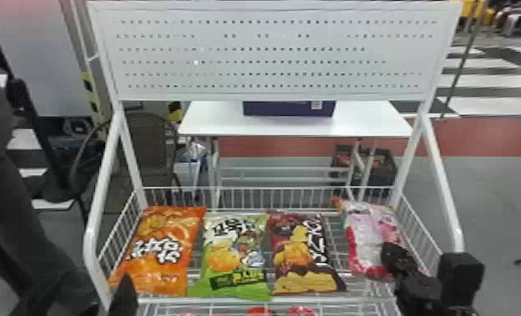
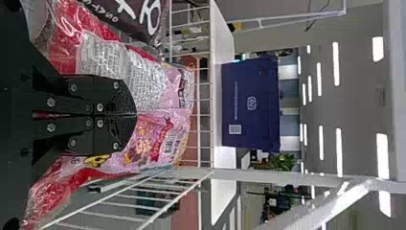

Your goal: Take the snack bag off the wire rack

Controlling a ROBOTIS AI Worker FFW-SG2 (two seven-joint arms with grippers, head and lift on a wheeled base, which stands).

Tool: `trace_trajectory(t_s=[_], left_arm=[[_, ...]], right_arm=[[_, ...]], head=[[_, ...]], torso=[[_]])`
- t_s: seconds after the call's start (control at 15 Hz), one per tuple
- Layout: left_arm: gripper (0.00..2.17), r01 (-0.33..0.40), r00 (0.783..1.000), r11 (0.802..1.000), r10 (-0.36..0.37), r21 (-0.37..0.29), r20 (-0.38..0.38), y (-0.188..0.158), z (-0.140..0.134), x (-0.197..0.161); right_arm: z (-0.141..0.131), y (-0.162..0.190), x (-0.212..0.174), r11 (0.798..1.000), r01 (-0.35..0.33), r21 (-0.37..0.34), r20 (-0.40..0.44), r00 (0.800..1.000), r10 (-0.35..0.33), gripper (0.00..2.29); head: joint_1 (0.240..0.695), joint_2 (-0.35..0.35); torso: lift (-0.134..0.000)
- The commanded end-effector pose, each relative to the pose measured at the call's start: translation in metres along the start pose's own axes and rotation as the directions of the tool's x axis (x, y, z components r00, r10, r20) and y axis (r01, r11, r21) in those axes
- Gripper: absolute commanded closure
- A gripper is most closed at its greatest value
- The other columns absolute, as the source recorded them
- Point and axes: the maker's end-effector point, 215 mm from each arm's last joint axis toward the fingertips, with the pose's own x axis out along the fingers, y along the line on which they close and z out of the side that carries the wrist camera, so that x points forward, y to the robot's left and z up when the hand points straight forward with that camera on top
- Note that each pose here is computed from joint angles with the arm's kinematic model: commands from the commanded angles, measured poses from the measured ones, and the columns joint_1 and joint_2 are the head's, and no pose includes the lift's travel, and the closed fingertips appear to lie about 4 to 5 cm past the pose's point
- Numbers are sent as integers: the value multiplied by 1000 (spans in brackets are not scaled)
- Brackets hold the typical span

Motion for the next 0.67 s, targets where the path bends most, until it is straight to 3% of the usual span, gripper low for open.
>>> trace_trajectory(t_s=[0.0,0.33,0.6], left_arm=[[188,0,1000,1000,0,1,0,0,0,0],[188,2,1000,1000,-2,-1,3,-1,2,-1],[188,1,1000,1000,-1,-1,5,0,2,-2]], right_arm=[[28,11,-11,1000,-19,12,70,997,18,1845],[81,39,-41,994,-97,48,168,982,88,1845],[100,55,-90,990,-136,49,216,969,122,1845]], head=[[499,0],[499,0],[499,0]], torso=[[0],[0],[0]])
